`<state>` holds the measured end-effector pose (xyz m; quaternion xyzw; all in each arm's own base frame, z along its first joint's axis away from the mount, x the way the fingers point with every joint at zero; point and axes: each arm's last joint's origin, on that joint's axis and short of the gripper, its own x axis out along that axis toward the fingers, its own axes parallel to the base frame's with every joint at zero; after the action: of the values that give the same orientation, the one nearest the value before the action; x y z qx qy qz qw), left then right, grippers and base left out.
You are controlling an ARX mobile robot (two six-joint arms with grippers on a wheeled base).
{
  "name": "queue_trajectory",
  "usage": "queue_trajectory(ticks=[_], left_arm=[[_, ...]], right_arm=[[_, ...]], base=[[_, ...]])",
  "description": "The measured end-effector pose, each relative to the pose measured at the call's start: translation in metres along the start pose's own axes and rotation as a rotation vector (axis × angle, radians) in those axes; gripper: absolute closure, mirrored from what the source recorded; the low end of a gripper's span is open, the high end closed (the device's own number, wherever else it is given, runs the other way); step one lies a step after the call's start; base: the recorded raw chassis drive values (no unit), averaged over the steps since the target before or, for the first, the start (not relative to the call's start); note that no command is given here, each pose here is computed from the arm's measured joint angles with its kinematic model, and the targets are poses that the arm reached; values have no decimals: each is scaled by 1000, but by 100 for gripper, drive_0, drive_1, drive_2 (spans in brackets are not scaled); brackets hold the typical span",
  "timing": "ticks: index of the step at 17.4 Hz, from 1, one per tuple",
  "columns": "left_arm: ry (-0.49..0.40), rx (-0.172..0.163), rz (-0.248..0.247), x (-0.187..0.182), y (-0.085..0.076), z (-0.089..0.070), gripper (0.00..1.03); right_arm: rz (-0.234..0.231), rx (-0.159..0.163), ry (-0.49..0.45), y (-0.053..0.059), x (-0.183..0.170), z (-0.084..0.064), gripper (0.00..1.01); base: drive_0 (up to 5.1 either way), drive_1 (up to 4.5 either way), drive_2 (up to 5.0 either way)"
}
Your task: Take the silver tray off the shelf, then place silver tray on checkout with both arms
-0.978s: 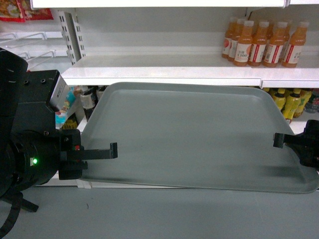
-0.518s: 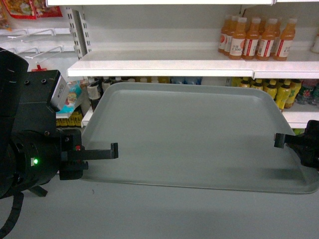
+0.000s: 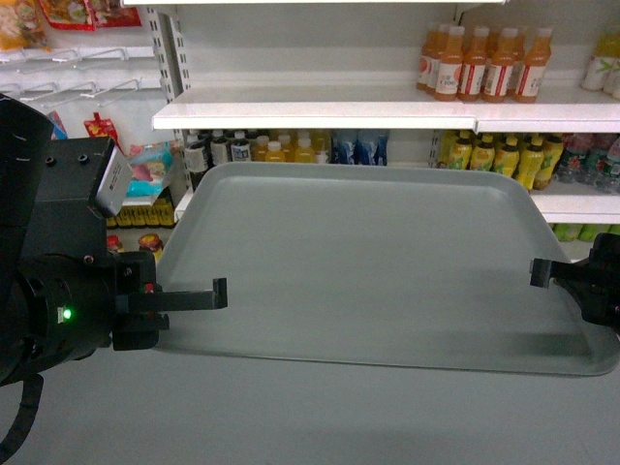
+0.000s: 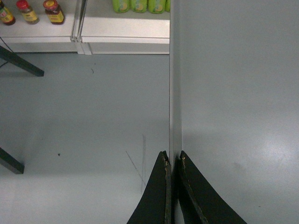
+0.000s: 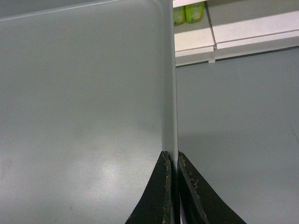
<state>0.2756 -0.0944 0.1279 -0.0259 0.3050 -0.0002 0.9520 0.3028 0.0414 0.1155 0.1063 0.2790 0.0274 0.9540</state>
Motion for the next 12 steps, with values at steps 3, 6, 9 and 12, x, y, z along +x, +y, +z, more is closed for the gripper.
queue_trajectory(ticks=[3, 6, 9, 12], left_arm=[[-2, -1, 0, 0, 0, 0, 100], [-2, -1, 0, 0, 0, 0, 100], [-3, 0, 0, 0, 0, 0, 100], [-2, -1, 0, 0, 0, 0, 100]], right_arm=[[0, 0, 0, 0, 0, 0, 99], [2, -1, -2, 0, 0, 0, 99], [1, -1, -1, 0, 0, 0, 99], [0, 0, 1, 0, 0, 0, 99]], base=[[10, -418, 437], [8, -419, 436], [-3, -430, 425], [-7, -432, 419]])
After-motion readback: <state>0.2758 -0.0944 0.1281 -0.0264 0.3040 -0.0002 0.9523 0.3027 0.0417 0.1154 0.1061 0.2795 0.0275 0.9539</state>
